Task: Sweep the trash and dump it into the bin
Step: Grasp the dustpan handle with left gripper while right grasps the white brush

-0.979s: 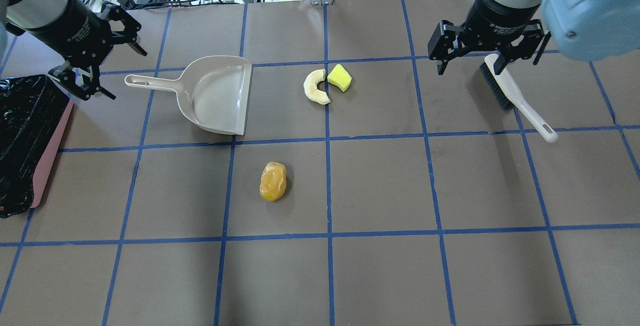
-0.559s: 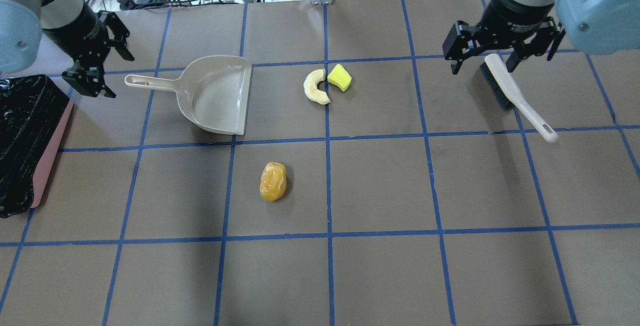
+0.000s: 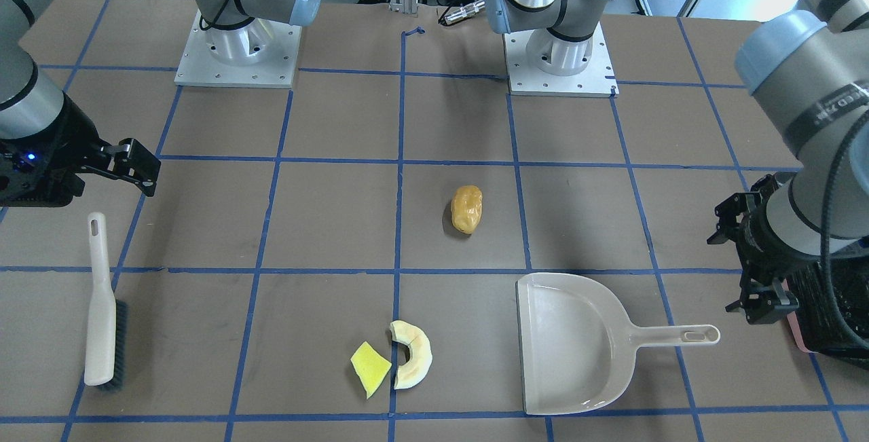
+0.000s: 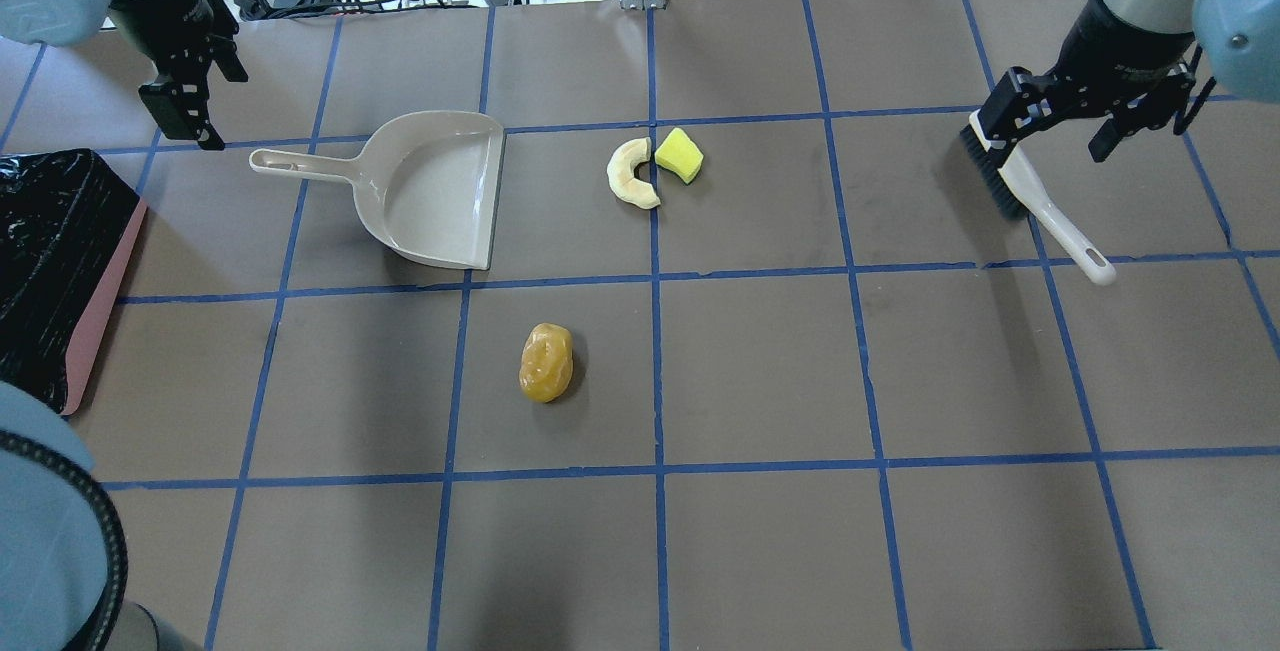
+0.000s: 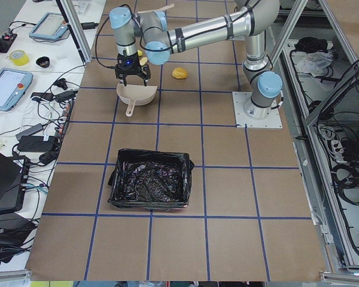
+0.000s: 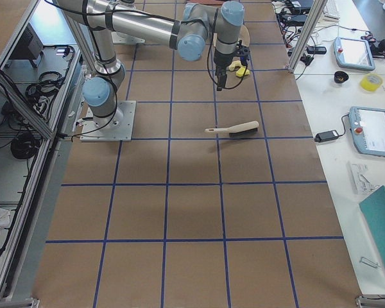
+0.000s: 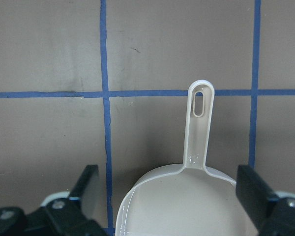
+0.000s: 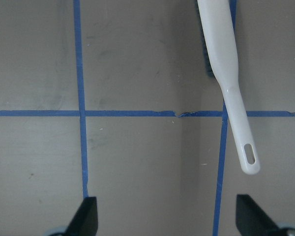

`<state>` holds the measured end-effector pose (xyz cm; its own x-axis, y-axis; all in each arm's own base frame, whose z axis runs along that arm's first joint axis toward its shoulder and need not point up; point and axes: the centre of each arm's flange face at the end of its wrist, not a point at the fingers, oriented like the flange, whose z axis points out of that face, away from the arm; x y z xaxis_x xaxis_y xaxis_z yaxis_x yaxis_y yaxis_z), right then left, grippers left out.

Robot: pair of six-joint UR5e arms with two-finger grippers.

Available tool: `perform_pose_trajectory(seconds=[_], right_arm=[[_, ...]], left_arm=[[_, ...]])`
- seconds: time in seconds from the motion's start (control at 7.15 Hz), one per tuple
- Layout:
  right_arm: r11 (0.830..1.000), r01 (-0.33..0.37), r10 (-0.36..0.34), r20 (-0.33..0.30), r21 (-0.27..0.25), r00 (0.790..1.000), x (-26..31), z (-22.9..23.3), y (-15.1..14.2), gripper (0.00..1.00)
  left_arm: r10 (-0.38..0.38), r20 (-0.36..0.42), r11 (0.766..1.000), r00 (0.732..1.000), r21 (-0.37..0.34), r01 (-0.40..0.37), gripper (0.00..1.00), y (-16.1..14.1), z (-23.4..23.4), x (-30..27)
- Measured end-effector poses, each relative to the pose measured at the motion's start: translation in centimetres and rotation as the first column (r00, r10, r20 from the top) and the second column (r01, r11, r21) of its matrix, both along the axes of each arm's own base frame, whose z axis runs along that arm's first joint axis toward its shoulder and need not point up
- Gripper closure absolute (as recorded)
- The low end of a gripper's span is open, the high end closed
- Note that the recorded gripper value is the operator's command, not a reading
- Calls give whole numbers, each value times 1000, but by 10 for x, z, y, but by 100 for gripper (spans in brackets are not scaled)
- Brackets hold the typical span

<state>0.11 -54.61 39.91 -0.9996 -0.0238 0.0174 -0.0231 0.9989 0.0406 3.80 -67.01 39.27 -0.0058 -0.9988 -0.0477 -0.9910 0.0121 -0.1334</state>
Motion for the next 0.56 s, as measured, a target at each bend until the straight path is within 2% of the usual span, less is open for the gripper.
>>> perform_pose_trajectory(seconds=[0.28,0.56], right_arm=[[997,-78,78,-5,-17,997,-34,-40,6,0],[983,-181,181,-11,-28,983,-70,-79,10,0]], left_arm=[[8,-31,1000,999,29,-8,0,-35,-33,8],[34,-49,997,998,65,-31,0,-50,-73,10]])
